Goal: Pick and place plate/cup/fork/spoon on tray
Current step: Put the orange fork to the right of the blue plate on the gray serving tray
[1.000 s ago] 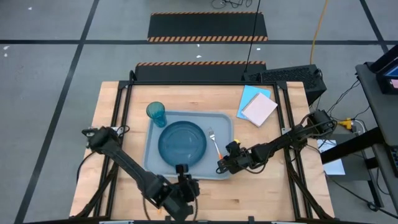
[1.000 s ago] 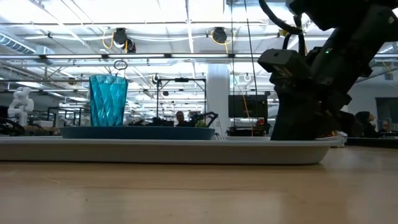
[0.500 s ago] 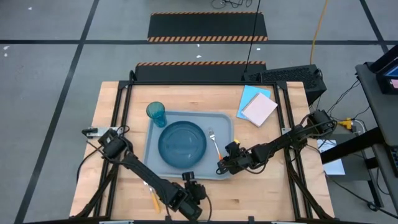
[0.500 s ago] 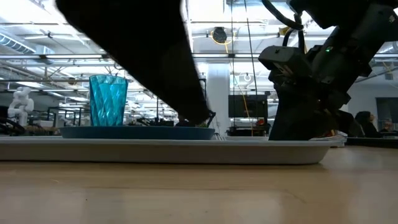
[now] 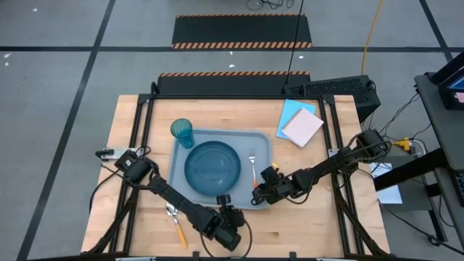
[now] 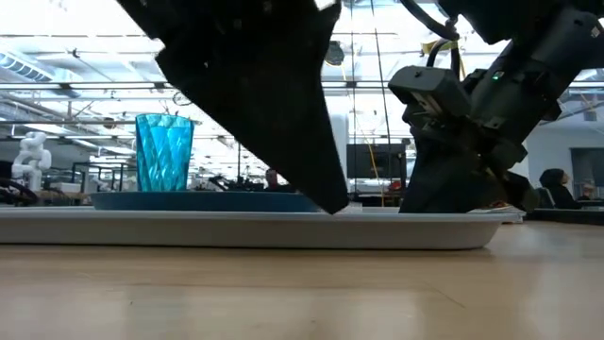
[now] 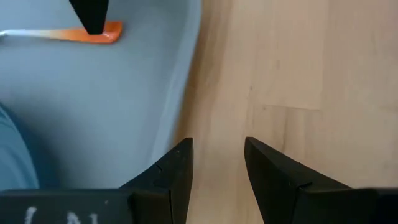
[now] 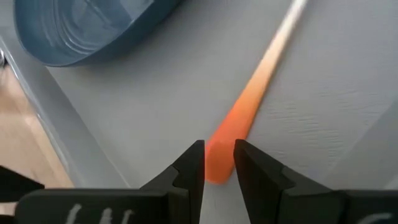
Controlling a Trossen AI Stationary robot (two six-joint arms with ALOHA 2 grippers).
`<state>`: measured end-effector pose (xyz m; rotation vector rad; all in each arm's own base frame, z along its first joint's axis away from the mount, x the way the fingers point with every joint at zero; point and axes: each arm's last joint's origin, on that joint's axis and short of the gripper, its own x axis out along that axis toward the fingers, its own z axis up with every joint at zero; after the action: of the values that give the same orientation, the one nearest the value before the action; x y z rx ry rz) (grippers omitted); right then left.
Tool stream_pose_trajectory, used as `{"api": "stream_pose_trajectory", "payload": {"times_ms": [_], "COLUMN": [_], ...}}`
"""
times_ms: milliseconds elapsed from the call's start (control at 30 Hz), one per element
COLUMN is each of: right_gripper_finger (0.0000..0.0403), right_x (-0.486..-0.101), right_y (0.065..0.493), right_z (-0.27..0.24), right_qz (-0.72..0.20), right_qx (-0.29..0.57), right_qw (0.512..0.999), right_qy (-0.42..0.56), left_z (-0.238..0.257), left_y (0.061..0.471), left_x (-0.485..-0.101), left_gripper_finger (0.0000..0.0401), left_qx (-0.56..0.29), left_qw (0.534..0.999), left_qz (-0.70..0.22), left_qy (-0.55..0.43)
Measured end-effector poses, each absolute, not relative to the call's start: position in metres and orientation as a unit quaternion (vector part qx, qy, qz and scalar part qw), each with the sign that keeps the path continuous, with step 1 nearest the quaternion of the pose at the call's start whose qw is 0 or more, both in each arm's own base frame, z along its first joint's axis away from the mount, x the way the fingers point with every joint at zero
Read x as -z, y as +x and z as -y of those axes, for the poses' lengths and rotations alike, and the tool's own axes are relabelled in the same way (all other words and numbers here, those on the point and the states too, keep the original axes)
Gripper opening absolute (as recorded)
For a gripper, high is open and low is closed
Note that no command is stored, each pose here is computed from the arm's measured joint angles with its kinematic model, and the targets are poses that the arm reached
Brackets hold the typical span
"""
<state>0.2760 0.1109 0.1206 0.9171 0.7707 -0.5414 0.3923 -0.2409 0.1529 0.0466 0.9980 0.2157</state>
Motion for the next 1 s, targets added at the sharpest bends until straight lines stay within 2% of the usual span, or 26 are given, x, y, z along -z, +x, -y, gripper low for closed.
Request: {"api": "stream_pose_trajectory", "payload": {"times_ms": [833, 1000], "right_gripper_finger": [0.0082, 0.0082], "right_x": [-0.122, -0.130], "right_y": [0.280, 0.280], "right_z": [-0.108, -0.104], "right_qz": [-0.359, -0.349], "right_qx": [0.229, 0.223], "right_qw": [0.813, 0.821], "right_qy": [0.397, 0.394], "left_z": [0.228, 0.239], "left_y": [0.404, 0.394], "left_x": [-0.148, -0.167], "left_gripper_finger": [0.0147, 0.0147], "left_qx": [-0.097, -0.081], "left_qw": [0.882, 0.889], "left_qz": [-0.461, -0.450], "left_qy": [0.013, 0.002]}}
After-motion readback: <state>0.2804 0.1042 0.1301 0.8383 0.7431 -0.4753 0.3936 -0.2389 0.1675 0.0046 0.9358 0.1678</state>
